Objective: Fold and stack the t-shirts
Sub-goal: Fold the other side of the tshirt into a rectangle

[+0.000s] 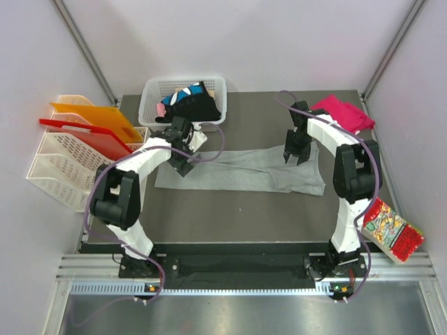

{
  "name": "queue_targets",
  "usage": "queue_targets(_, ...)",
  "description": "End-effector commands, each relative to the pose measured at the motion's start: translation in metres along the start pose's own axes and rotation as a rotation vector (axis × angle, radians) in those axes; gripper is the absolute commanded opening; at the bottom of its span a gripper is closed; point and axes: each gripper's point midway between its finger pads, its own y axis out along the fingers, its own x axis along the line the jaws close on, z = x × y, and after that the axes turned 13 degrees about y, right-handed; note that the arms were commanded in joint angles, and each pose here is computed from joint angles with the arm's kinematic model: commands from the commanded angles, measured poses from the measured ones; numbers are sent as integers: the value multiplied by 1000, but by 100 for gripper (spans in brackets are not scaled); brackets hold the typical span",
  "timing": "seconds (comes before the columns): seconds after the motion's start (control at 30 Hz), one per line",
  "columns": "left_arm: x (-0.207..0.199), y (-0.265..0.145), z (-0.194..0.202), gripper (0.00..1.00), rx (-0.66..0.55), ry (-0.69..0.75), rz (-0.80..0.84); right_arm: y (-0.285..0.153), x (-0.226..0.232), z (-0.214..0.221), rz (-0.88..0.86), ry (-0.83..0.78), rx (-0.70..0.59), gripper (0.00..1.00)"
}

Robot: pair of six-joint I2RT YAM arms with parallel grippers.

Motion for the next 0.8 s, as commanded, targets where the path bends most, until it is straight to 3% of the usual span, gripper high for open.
queue_targets(0.0, -10, 30, 9, 97, 34, 3, -9, 18, 0, -9, 23, 21, -9, 46)
queue_targets(0.33, -39, 56, 45, 96, 139, 35, 42, 41, -3, -21, 45, 45, -1, 44)
queue_targets(0.77, -115, 5, 94, 94, 211, 7, 334, 73, -22, -44, 71, 113, 29, 42)
